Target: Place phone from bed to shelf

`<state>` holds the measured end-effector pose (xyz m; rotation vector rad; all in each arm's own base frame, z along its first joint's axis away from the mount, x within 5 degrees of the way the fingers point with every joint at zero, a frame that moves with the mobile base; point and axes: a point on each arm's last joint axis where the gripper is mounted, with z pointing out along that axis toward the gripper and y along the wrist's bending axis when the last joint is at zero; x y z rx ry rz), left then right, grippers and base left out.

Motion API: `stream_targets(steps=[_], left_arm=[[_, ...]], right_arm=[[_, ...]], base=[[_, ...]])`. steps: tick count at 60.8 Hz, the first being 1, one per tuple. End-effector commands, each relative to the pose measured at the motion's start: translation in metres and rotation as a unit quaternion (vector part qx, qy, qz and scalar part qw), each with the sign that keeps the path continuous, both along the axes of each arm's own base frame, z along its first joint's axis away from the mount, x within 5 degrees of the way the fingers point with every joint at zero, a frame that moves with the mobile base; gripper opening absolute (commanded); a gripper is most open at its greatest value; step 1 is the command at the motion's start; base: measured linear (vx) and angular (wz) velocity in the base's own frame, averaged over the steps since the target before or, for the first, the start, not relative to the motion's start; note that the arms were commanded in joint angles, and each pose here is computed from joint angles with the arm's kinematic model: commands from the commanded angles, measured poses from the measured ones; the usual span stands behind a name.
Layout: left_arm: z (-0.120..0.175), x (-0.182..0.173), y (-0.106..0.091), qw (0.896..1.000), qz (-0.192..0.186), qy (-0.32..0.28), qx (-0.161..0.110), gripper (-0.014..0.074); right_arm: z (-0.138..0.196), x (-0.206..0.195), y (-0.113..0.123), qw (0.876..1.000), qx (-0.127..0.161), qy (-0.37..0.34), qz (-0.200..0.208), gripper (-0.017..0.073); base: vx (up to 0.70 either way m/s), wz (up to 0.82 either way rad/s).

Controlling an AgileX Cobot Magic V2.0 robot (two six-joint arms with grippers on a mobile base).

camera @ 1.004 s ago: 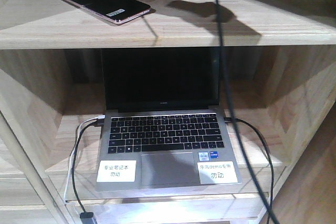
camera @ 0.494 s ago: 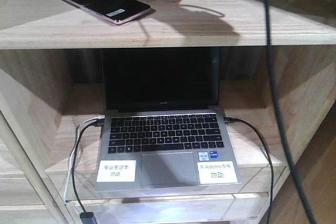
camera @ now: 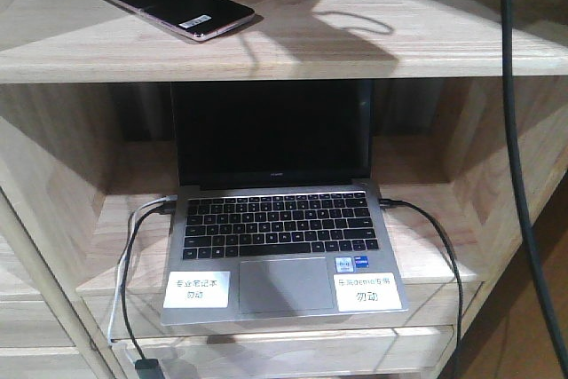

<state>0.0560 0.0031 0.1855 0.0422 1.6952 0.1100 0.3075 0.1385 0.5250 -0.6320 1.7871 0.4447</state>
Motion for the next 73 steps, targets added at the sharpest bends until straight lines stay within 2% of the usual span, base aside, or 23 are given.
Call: stream_targets(steps=[1, 12, 25, 46, 60, 73], left_arm=[[0.016, -0.001, 0.000, 0.999, -0.002, -0.053, -0.002, 0.0001], [0.016, -0.001, 0.000, 0.999, -0.002, -0.053, -0.002, 0.0001], [0.016, -0.001, 0.000, 0.999, -0.002, -0.053, -0.002, 0.0001], [0.016, -0.001, 0.000, 0.999, -0.002, -0.053, -0.002, 0.0001], [0.016, -0.001, 0.000, 0.999, -0.002, -0.053, -0.002, 0.0001], [0.016, -0.001, 0.000, 0.999, -0.002, -0.053, -0.002, 0.0001]], right_arm=[[0.010, -0.018, -0.010, 0.996, 0.035, -0.078, -0.020, -0.0003], [-0.029, -0.043, -0.024, 0.993, 0.044, -0.097, -0.047, -0.0003], [-0.061, -0.098, -0.046, 0.991, 0.050, -0.108, -0.065, -0.0003], [-0.102, -0.190, -0.080, 0.986, 0.065, -0.136, -0.072, -0.0003], [-0.147, -0.243, -0.099, 0.981, 0.085, -0.156, -0.072, -0.0003], [-0.193, -0.275, -0.110, 0.977, 0.109, -0.170, -0.073, -0.0003]], base=[[0.00, 0.00], [0.00, 0.00], [0.00, 0.00], [0.00, 0.00], [0.00, 0.00], [0.00, 0.00]])
